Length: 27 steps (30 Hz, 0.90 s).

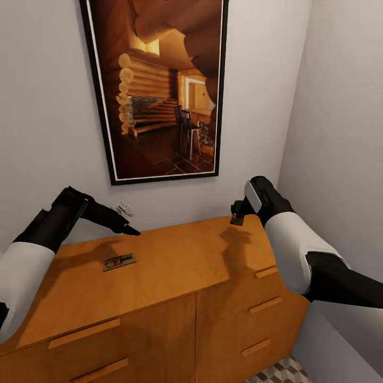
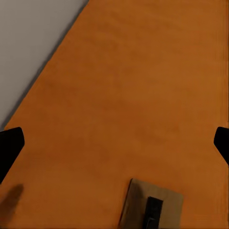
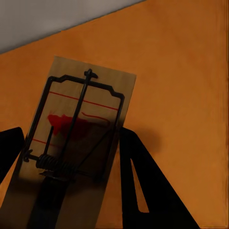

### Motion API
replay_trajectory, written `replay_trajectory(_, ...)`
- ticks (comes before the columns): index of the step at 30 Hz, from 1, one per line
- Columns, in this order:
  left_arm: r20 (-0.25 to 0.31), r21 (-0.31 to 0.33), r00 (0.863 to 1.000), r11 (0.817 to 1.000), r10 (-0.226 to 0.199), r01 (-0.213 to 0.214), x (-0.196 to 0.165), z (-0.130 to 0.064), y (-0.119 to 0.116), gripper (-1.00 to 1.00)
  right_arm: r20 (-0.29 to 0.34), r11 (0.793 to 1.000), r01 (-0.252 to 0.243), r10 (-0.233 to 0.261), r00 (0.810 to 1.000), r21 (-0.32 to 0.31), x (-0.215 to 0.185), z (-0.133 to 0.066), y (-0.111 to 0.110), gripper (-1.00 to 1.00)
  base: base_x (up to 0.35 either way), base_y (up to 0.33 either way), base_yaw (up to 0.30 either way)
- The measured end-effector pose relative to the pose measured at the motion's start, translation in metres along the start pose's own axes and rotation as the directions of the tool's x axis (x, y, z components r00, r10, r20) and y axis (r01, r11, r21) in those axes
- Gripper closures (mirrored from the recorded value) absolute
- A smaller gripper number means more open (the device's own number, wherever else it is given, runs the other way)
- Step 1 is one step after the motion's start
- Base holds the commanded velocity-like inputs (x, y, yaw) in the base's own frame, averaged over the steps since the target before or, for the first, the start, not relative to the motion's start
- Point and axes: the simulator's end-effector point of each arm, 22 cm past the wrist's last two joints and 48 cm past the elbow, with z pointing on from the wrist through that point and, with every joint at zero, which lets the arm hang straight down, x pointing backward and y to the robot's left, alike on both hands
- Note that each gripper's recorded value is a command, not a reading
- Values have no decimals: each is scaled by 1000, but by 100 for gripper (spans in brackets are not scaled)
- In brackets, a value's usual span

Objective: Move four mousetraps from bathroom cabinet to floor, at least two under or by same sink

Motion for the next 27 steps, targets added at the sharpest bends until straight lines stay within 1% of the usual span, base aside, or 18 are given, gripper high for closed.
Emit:
replay_trajectory(13, -3, 2, 1000, 1000, -4, 4, 3, 1, 1, -100, 0, 1000, 0, 0, 1000, 1, 0, 0, -1, 100, -18, -17, 0)
replay_trajectory(18, -22, -1, 999, 1000, -26, 26, 13, 5, 7, -100, 0, 1000, 0, 0, 1000, 1, 0, 0, -1, 100, -1, 0, 0)
replay_trajectory(19, -33, -4, 999, 999, -38, 38, 19, 7, 10, -100, 0, 1000, 0, 0, 1000, 1, 0, 0, -1, 100, 0, 0, 0)
replay_trajectory(24, -67, 2, 995, 998, -68, 68, 40, 14, 18, -100, -1, 1000, -1, 1, 1000, 2, 0, 0, -1, 100, 0, 0, 0)
replay_trajectory(27, -79, 11, 994, 997, -70, 71, 48, 18, 19, -100, -2, 1000, 0, 0, 1000, 2, 1, 1, -1, 100, 0, 0, 0)
